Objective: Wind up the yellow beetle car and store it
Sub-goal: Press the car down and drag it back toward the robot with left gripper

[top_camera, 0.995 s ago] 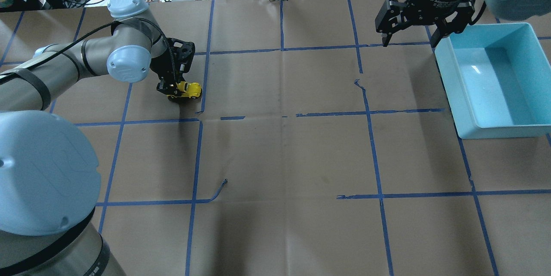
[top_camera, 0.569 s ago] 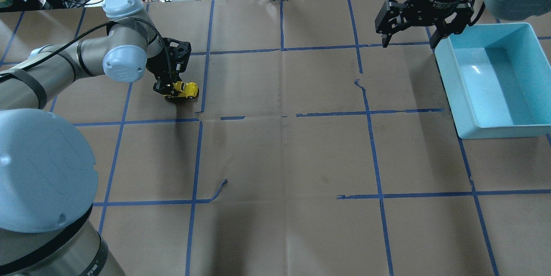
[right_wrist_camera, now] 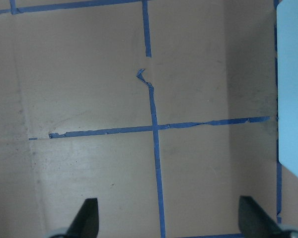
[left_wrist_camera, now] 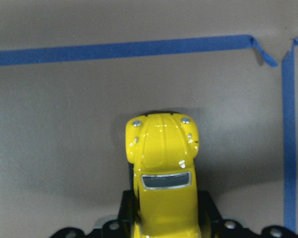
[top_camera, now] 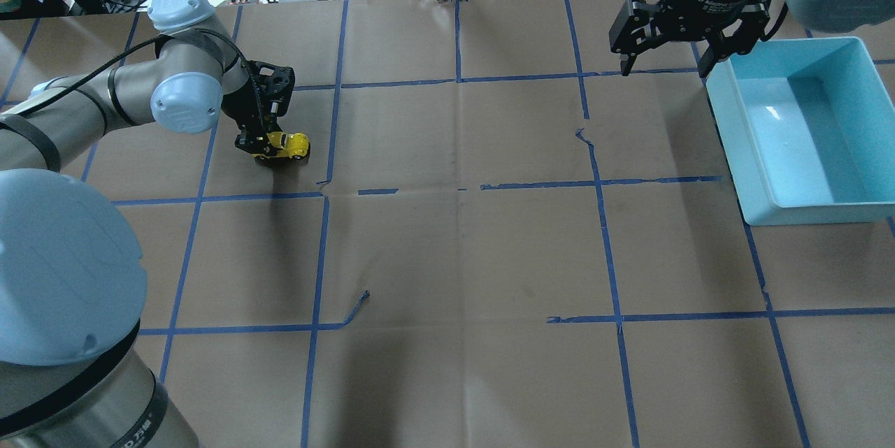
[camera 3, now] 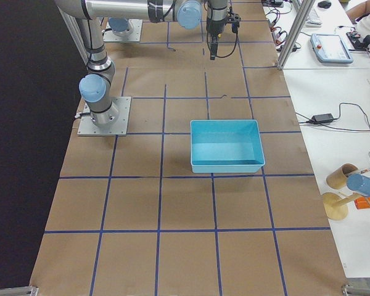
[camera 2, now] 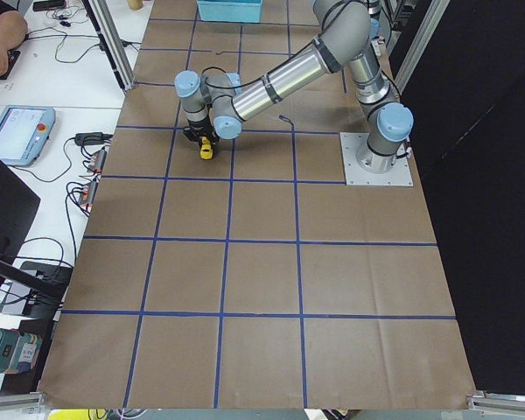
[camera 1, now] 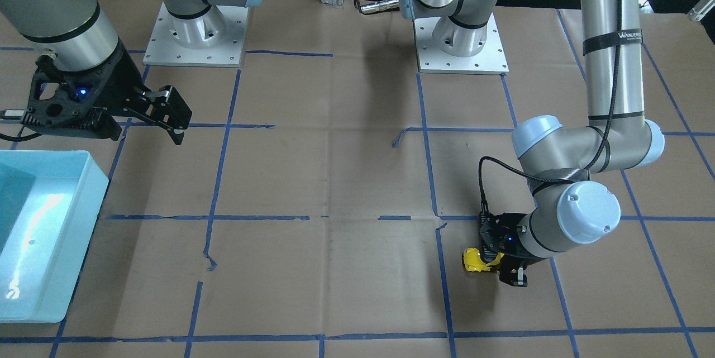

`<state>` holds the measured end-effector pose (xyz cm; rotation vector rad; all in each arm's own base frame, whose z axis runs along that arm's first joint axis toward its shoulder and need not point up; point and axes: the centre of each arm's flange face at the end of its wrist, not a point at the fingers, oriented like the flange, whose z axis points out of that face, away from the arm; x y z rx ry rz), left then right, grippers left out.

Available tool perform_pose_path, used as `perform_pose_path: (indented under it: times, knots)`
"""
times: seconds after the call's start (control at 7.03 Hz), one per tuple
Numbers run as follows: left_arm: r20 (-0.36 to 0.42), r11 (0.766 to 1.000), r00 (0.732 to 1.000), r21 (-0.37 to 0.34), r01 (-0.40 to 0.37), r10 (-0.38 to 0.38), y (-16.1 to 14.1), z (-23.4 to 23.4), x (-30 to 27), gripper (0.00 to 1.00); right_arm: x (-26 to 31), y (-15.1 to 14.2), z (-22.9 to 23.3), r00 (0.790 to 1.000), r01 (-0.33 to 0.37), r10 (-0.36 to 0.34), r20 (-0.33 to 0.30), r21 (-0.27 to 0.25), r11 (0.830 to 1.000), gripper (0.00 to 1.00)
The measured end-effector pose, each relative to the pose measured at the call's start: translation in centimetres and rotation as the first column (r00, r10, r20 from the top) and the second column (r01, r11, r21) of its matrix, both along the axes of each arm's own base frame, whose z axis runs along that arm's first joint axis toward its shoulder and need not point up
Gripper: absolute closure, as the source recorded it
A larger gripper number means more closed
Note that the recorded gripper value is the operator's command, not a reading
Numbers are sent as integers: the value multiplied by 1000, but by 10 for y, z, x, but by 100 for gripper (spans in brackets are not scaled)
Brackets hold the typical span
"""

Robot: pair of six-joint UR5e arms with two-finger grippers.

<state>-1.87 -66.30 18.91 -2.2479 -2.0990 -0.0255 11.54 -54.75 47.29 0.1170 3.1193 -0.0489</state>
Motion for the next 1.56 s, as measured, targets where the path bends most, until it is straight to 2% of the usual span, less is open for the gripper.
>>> perform_pose_path:
  times: [0.43, 1.56]
  knots:
    - [1, 1000, 1000, 3, -9, 9, -1, -3, 14, 91, -6, 2, 6, 1000, 15, -15, 21, -14, 1000, 0]
    - [9, 1000, 1000, -10, -19, 19, -8, -1, 25, 92, -3, 3, 8, 1000, 9, -8, 25, -18, 1000, 0]
